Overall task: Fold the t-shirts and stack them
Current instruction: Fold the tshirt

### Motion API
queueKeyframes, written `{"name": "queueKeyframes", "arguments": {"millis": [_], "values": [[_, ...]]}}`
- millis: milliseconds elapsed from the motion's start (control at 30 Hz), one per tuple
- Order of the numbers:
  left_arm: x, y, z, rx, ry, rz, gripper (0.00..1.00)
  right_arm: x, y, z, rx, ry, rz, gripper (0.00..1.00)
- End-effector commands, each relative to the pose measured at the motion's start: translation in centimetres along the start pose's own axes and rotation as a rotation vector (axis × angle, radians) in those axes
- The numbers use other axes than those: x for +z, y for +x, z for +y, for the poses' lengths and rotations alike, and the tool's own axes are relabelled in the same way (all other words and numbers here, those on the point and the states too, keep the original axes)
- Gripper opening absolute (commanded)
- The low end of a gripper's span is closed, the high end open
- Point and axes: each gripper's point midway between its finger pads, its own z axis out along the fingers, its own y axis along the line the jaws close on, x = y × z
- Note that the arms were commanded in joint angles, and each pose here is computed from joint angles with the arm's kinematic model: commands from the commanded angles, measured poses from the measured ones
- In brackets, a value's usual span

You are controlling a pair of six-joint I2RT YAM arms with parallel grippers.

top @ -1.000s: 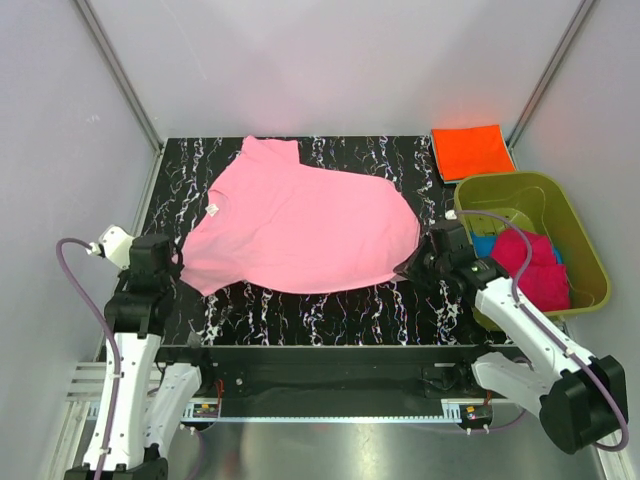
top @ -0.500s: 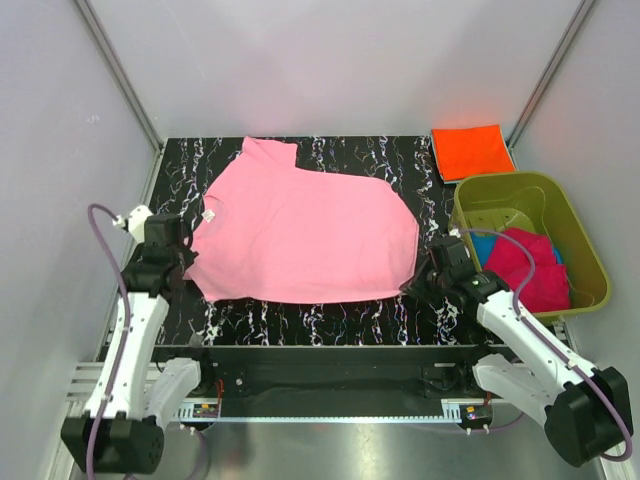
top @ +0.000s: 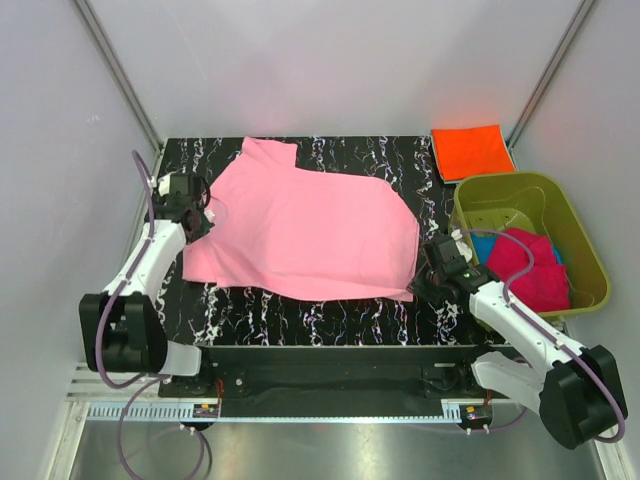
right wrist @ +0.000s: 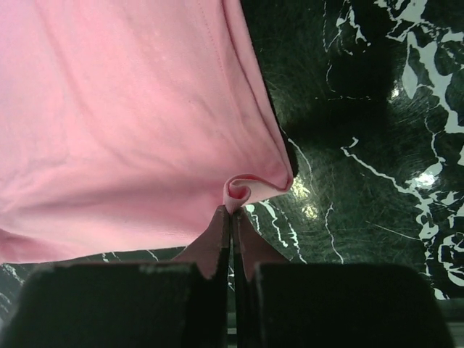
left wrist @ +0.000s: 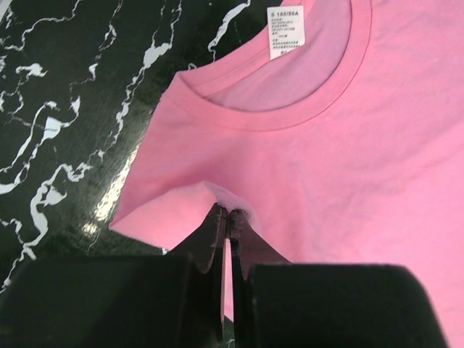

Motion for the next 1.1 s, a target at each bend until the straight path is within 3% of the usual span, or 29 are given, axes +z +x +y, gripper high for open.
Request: {"name": "queueKeyframes", "arguments": {"millis": [0,267,667,1067], "values": [[0.2,-3.5,-1.8,-0.015,0.033,-0.072,0.0,-0.3,-2.0,1.1,-0.002,-0.007,-0.081,0.0],[0.3,-6.4,-2.9,-0.033,0.029,-0.126,0.0,-0.4,-2.4,3.1,-0.024,-0.092,-0.087,0.0],[2.3,-10.5,-6.8,-0.011,0.106,-0.185,0.0,1.3,-2.9,3.2,-0.039,-0.022,-0.078,0.0],[6.2,-10.1,-9.7,0.082,0.161,-0.114,0.0,1.9,-3.9,2.7,-0.038,0.033,-0.119,0.0]]}}
